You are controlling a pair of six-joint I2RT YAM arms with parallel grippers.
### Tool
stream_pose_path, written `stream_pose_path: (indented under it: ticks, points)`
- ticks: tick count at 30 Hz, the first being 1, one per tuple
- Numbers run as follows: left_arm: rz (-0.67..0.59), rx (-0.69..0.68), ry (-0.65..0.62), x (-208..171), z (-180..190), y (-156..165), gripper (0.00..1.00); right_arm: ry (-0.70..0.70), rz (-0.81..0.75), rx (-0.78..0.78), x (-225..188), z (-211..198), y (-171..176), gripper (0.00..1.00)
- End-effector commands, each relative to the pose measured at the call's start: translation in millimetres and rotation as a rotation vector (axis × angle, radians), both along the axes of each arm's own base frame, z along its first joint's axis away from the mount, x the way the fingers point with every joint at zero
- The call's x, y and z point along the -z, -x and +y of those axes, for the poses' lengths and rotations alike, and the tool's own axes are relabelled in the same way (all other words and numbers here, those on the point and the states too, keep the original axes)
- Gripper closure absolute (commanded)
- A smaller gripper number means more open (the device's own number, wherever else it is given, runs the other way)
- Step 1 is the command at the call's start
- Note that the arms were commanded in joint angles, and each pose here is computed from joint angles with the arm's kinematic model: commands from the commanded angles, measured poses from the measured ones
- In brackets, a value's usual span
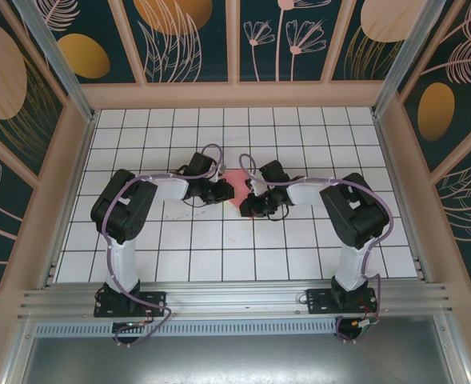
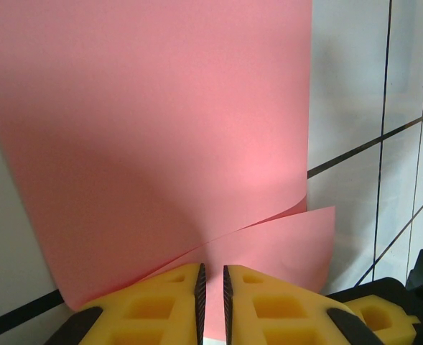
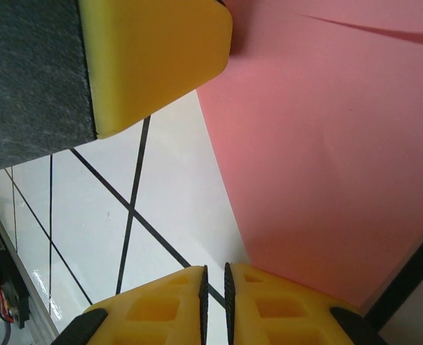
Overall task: Fold a paper plane with a square sheet of paper (fold left side to right side)
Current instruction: Third fold the triangle at the center of the table.
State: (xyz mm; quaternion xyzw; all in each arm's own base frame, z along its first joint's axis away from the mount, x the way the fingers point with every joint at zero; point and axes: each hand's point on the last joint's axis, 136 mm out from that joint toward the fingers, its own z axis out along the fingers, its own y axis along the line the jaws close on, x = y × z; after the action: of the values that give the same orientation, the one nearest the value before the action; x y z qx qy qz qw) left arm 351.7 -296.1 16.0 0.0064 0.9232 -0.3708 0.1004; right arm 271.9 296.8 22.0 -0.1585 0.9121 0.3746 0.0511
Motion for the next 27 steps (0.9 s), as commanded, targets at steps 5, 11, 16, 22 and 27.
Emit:
stream_pose_path:
  ticks: [5,11,16,22,27]
  points:
    - [0.086,-0.012,-0.125,35,22,21,0.83,0.061,0.036,-0.010,14,-8,9,0.82]
    - [0.085,-0.012,-0.127,35,22,20,0.83,0.094,0.089,0.025,25,-25,24,0.85]
    - [0.082,-0.011,-0.129,35,22,19,0.83,0.083,0.101,0.034,22,-33,36,0.98]
    - [0.077,-0.015,-0.126,32,21,18,0.83,0.014,0.048,0.038,-17,-25,29,1.00]
    - [0.076,-0.017,-0.122,32,21,18,0.83,-0.039,0.009,0.057,-44,-15,16,1.00]
